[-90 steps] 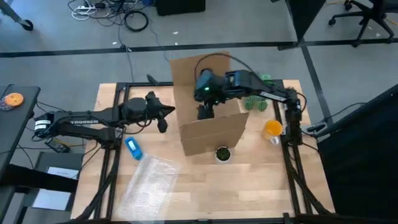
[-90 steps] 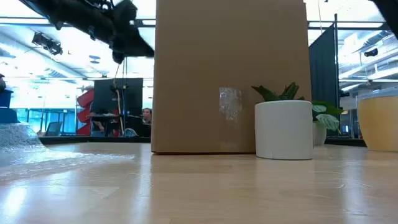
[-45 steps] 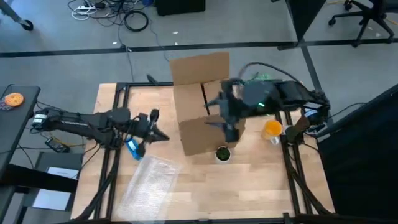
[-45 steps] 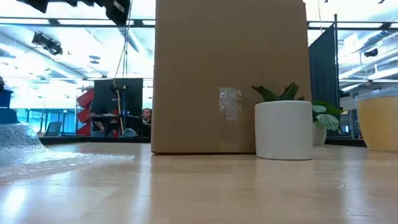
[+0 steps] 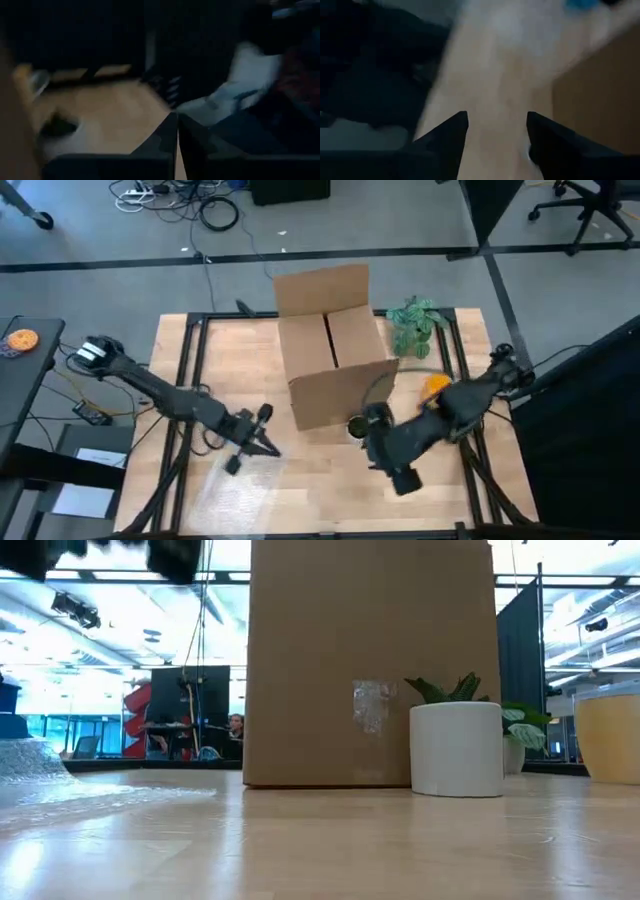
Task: Wrap mug
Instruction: Prepare the bubble wrap
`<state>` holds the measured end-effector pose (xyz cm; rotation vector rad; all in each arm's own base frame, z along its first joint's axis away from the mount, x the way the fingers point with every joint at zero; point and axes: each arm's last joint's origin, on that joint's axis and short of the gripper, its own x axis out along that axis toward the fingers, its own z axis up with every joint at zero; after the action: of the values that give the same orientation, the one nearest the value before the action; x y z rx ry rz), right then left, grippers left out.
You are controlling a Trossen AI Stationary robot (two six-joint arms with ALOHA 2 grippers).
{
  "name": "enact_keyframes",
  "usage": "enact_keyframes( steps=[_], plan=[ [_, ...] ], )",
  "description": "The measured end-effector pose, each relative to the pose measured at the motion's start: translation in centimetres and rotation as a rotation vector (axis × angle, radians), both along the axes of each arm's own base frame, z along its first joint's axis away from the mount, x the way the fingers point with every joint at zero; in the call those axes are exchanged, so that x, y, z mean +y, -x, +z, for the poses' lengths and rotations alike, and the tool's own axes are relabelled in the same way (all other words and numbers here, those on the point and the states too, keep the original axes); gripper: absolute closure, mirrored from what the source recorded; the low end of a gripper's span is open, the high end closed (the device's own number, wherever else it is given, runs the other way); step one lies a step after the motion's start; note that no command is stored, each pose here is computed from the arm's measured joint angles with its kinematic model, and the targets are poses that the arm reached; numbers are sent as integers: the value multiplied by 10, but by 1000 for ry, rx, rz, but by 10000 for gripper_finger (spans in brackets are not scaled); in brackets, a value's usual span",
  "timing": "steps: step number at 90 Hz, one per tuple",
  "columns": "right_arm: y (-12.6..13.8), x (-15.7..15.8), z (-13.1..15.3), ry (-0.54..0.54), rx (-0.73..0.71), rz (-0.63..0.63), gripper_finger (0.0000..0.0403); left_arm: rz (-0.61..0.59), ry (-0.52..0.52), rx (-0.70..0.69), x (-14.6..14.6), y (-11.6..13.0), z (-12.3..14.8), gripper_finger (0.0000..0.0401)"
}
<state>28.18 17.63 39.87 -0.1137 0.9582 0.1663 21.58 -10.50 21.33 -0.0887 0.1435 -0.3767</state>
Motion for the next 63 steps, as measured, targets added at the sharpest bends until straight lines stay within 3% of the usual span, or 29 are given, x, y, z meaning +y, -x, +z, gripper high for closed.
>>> enact_keyframes(
  steps=[15,33,49,63],
  plan=[
    [2,3,-67,77,166,-219,243,116,-32,91,-22,-27,-28,401],
    [10,-15,-129,137,307,-518,266,275,-102,124,-34,-48,-37,401],
    [4,-45,-149,295,166,-745,288,517,-132,165,-17,-53,-43,401],
    [-11,-69,-151,301,67,-865,301,604,-132,230,2,-57,-49,401]
  ],
)
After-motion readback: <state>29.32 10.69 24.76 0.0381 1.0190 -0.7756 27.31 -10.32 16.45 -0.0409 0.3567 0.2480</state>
